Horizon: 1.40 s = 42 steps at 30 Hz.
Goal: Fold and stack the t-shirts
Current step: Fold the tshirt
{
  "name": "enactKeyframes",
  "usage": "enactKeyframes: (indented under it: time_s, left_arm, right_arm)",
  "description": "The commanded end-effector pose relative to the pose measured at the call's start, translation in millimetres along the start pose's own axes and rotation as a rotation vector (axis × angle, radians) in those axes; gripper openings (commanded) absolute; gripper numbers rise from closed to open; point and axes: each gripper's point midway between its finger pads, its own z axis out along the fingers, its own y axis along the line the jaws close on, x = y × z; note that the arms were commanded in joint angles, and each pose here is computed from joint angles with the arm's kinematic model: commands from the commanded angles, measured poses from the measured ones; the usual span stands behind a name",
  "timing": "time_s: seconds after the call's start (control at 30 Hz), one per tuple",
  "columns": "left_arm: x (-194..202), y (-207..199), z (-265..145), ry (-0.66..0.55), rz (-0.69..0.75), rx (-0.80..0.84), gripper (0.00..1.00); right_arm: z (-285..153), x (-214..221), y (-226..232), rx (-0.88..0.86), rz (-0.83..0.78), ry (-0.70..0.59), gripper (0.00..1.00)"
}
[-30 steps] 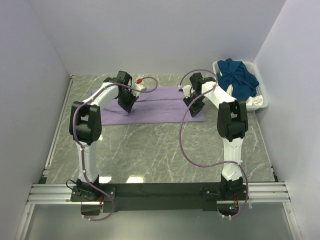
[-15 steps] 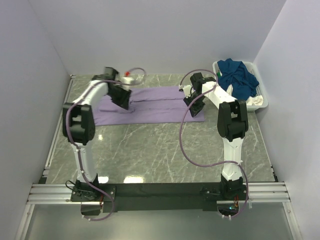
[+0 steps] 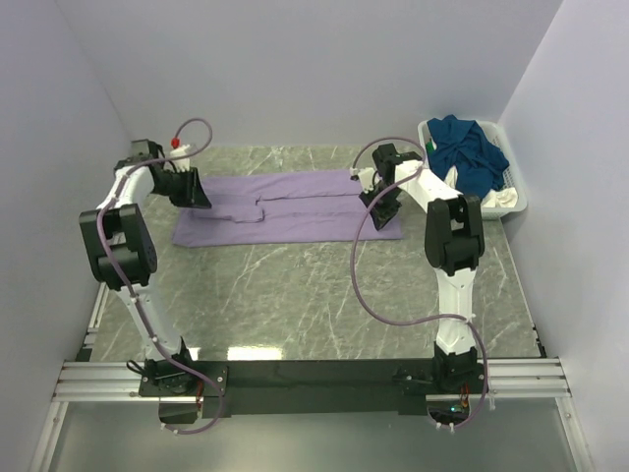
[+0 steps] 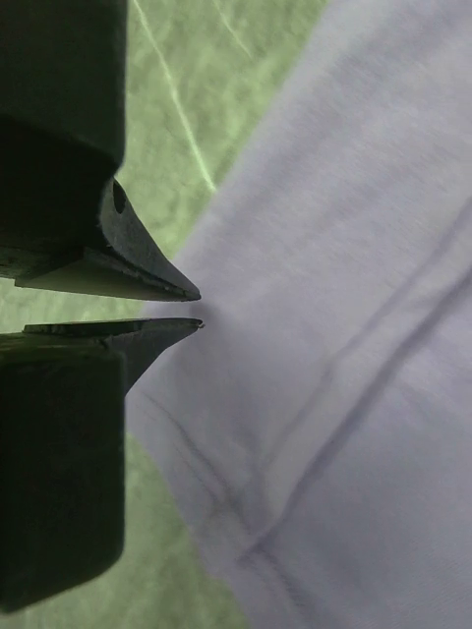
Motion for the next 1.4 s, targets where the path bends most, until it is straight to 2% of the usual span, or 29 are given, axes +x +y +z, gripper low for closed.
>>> enactKeyframes:
  time_s: [0.0, 0.17, 0.33, 0.5, 0.53, 0.57, 0.7, 0.73, 0.8, 0.83, 0.97, 1.0, 1.13, 1.37]
  left_arm:
    - [16, -2, 26, 0.022, -0.126, 0.039, 0.31]
    - [39, 11, 36, 0.049, -0.183, -0.013, 0.31]
    - [41, 9, 18, 0.018, -0.184, -0.037, 0.31]
    - [40, 7, -9, -0.028, -0.198, -0.060, 0.32]
    - [40, 7, -12, -0.031, -0.195, -0.069, 0.32]
    - [46, 4, -12, -0.023, -0.192, -0.065, 0.34]
    - [50, -2, -22, -0.057, -0.178, -0.100, 0.38]
    - [55, -2, -20, -0.044, -0.191, -0.120, 0.36]
    - [60, -1, -16, -0.027, -0.204, -0.138, 0.31]
    - [59, -2, -13, -0.034, -0.234, -0.150, 0.29]
    - [53, 2, 0, -0.054, -0.245, -0.227, 0.22]
    - [52, 8, 2, -0.057, -0.249, -0.263, 0.19]
    - [43, 16, 16, -0.063, -0.247, -0.314, 0.15]
    - [35, 41, 43, 0.008, -0.261, -0.397, 0.08]
  right_arm:
    - [12, -8, -12, 0.012, 0.014, 0.002, 0.20]
    - [22, 3, -10, 0.002, 0.021, 0.052, 0.17]
    - [18, 35, 18, -0.057, 0.003, 0.156, 0.12]
    - [16, 100, 76, -0.181, -0.045, 0.281, 0.10]
    - [10, 103, 100, -0.244, -0.075, 0.270, 0.09]
    - [11, 127, 119, -0.293, -0.081, 0.324, 0.08]
    - [-13, 150, 191, -0.492, -0.204, 0.302, 0.07]
    - [-27, 138, 201, -0.539, -0.209, 0.233, 0.08]
    - [-40, 119, 188, -0.515, -0.168, 0.162, 0.09]
    - [-52, 94, 177, -0.486, -0.168, 0.084, 0.11]
    - [-70, 44, 110, -0.332, -0.059, -0.047, 0.12]
    - [-68, 40, 81, -0.230, -0.019, -0.047, 0.12]
    - [-48, 28, 26, -0.058, 0.016, 0.000, 0.10]
    - [-16, 37, 5, 0.001, 0.035, 0.091, 0.08]
